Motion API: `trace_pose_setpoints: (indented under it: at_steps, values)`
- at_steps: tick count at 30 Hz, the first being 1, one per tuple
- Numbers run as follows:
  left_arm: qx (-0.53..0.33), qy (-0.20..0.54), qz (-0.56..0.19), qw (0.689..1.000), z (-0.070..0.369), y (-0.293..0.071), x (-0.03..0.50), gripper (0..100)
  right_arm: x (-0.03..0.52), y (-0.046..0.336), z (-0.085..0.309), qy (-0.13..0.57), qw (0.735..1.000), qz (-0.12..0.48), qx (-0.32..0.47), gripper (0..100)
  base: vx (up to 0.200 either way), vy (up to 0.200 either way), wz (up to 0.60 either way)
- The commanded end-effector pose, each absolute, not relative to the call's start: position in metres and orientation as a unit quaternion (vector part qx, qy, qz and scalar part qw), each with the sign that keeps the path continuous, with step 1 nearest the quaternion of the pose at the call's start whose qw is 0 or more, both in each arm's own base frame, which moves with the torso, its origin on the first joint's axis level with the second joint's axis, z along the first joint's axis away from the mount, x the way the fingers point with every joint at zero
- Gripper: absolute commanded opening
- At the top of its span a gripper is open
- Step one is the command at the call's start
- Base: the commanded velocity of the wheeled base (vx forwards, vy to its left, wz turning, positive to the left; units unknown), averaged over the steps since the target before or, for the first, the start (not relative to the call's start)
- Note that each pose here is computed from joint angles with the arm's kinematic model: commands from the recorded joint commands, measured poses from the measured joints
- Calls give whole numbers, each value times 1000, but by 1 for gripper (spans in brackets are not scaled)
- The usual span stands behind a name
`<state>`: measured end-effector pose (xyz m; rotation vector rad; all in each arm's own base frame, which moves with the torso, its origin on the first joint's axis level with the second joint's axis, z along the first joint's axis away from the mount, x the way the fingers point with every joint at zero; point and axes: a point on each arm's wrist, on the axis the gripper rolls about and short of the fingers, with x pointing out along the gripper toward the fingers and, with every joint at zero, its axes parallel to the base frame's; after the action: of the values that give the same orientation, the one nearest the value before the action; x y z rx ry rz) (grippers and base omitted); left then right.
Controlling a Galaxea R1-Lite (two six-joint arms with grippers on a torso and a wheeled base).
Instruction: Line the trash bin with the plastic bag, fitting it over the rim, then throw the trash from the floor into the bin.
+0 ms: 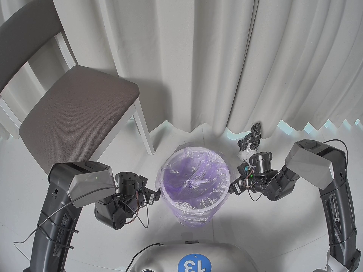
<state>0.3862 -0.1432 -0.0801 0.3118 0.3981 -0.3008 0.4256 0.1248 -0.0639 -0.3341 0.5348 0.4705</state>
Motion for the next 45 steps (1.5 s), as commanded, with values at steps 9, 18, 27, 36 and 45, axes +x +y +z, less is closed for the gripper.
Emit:
trace_pose_setpoints:
  at_steps: [9, 18, 27, 36, 45]
  values:
    - [146, 206, -143, 957, -88, -112, 327, 100, 371, 112, -62, 216, 948, 205, -111, 100, 0, 0, 0]
    - [108, 239, -136, 955, -92, -116, 310, 100, 348, 95, -62, 178, 967, 166, -70, 100, 0, 0, 0]
    - [101, 240, -119, 958, -92, -120, 309, 100, 345, 89, -85, 203, 977, 60, 16, 100, 0, 0, 0]
    - [70, 229, -104, 965, -93, -127, 315, 100, 354, 90, -91, 192, 979, 39, 47, 100, 0, 0, 0]
    - [34, 145, -110, 983, -29, -138, 320, 100, 355, 85, -65, 168, 984, 33, 54, 100, 0, 0, 0]
